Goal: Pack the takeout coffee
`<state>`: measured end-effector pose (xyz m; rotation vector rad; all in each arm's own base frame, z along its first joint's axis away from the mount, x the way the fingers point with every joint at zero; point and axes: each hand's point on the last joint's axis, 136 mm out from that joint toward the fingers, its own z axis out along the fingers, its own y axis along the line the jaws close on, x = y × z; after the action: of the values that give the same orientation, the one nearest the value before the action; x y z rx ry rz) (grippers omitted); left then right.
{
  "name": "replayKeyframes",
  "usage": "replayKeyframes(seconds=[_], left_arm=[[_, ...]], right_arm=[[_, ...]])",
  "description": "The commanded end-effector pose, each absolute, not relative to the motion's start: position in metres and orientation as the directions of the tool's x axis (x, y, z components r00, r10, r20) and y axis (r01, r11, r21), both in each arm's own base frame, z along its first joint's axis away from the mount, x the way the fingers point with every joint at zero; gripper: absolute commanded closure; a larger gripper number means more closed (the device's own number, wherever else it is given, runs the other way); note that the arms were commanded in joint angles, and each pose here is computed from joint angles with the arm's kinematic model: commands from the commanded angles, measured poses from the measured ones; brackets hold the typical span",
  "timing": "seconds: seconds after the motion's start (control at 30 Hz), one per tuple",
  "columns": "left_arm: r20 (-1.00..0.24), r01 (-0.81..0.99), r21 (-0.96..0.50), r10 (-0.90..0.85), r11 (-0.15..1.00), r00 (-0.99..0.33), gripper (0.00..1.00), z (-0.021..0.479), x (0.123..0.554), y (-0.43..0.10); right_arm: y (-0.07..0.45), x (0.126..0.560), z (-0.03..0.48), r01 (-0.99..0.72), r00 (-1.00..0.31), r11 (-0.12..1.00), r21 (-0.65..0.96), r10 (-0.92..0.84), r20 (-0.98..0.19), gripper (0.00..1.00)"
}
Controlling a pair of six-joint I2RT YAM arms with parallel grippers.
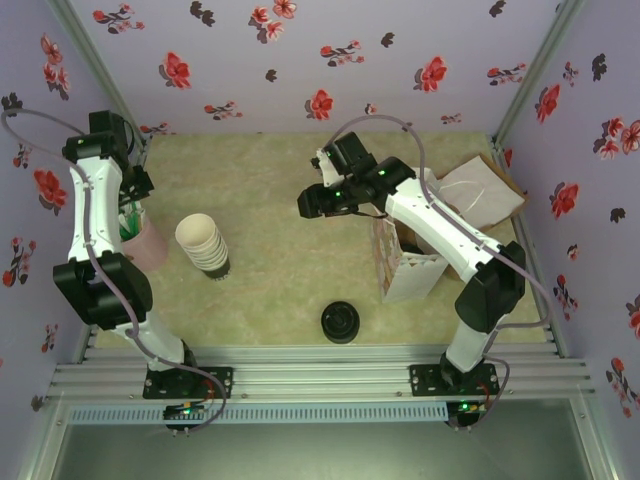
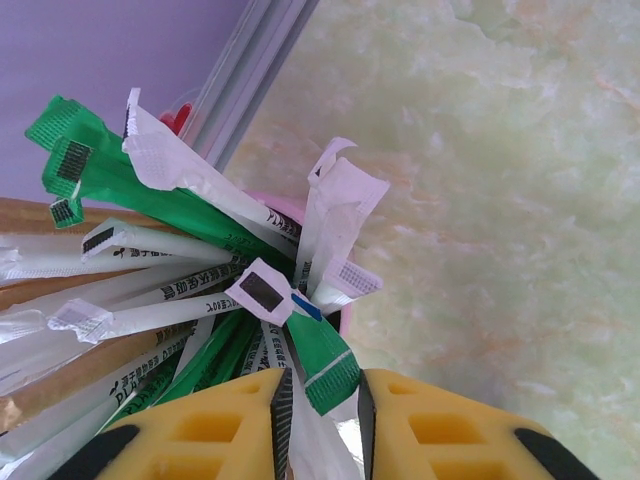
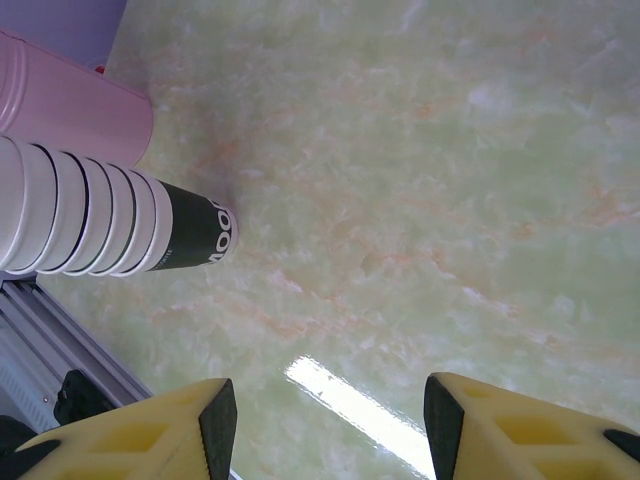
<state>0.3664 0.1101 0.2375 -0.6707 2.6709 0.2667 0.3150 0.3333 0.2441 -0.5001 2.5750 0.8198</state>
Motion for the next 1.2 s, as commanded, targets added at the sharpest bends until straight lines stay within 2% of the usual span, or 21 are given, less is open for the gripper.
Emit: replayKeyframes(seconds=[0.0,0.17,0.27,0.5,0.83,0.9,1.17], left_arm=[[-0.380,-0.481,0.120,-0.408,0.868,-0.830,0.74,0.234,0.363,0.113],[-0.390,-0.479,0.118,-0.403,0.870,-0.828,0.82,0.238,0.366,0.113],[-0.395,-0.470,0.124,-0.392,0.874,-0.831,0.90,0.243,0.366,0.113],[-0.419,-0.441,0.199,-0.331,0.875,-0.845,1.00,0.268,0.357,0.109],[-0.552,-0.425,0.191,-0.261,0.885,-0.792,1.00,0.335,0.340,0.086],[-0.586,-0.417,0.173,-0.247,0.892,-0.772,1.00,0.352,0.335,0.078],[-0.710,-0.305,0.069,-0.168,0.950,-0.684,1.00,0.414,0.320,0.025]], right_arm=[[0.330,0.313,0.256,-0.469,-0.841,0.748,0.470,-0.216,-0.496,0.46],[0.329,0.313,0.255,-0.468,-0.841,0.749,0.468,-0.217,-0.495,0.46],[0.330,0.313,0.255,-0.468,-0.841,0.749,0.469,-0.216,-0.495,0.46],[0.329,0.313,0.259,-0.466,-0.841,0.749,0.470,-0.211,-0.498,0.46],[0.321,0.310,0.282,-0.466,-0.824,0.751,0.468,-0.175,-0.539,0.45],[0.317,0.308,0.290,-0.466,-0.816,0.753,0.463,-0.163,-0.555,0.43],[0.294,0.299,0.330,-0.457,-0.772,0.768,0.450,-0.090,-0.629,0.21]])
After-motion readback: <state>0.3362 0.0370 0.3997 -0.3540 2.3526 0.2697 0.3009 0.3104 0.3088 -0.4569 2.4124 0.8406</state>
